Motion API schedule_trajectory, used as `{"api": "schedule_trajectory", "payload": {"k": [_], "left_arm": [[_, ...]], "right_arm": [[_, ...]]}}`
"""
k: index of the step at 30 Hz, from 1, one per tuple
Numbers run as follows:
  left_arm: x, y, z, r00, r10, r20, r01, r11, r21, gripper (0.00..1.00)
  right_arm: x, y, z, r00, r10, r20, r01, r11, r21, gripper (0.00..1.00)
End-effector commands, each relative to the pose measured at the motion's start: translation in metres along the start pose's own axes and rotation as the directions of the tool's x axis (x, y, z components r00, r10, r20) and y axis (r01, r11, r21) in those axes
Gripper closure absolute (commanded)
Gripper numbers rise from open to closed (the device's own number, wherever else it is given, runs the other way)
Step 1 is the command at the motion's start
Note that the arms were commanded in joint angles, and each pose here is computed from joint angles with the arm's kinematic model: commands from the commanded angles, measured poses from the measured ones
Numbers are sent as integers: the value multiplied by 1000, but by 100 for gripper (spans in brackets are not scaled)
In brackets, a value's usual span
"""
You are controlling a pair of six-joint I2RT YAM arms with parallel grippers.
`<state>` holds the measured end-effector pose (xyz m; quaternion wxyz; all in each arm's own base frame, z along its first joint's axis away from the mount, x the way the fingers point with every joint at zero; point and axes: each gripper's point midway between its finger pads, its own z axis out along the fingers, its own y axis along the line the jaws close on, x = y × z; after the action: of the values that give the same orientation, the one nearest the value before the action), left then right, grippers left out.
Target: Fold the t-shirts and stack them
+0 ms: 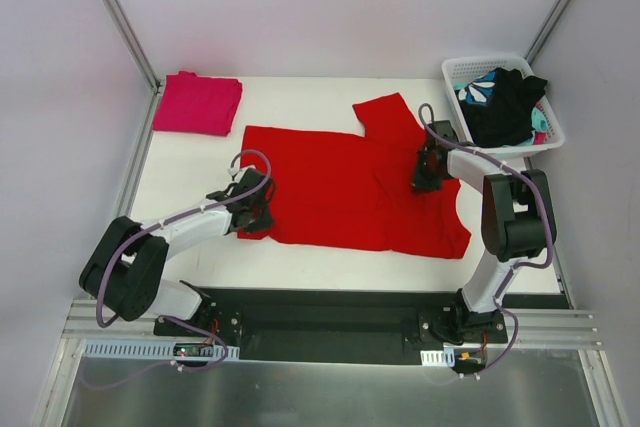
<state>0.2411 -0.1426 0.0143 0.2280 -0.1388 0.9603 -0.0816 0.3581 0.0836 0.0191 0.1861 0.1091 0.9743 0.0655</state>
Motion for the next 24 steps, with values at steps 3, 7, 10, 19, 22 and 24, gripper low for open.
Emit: {"api": "schedule_trajectory", "payload": {"k": [3,7,10,19,22,24], "left_arm": [[45,49,18,985,-126,-115,110,985,-132,100],[54,52,10,973,-192,-127,175,976,-129,100],[61,51,5,964,-219,-154,200,971,-128,100],[66,62,-8,959,-233,-163,203,962,-182,100],[63,62,-15,960,-235,-152,207,962,-179,100],[64,67,-20,960,-236,-149,204,958,-200,100]], "right_arm": [[-10,-5,-2,1000,24,11,-24,1000,10,99],[-10,-10,-1,999,38,6,-39,999,25,99],[-13,-17,1,999,51,12,-52,997,62,99],[-10,-28,-1,998,60,-6,-59,993,99,99],[-8,-32,-2,998,69,-12,-67,991,114,99],[-7,-34,-2,997,72,-17,-69,990,123,99]]}}
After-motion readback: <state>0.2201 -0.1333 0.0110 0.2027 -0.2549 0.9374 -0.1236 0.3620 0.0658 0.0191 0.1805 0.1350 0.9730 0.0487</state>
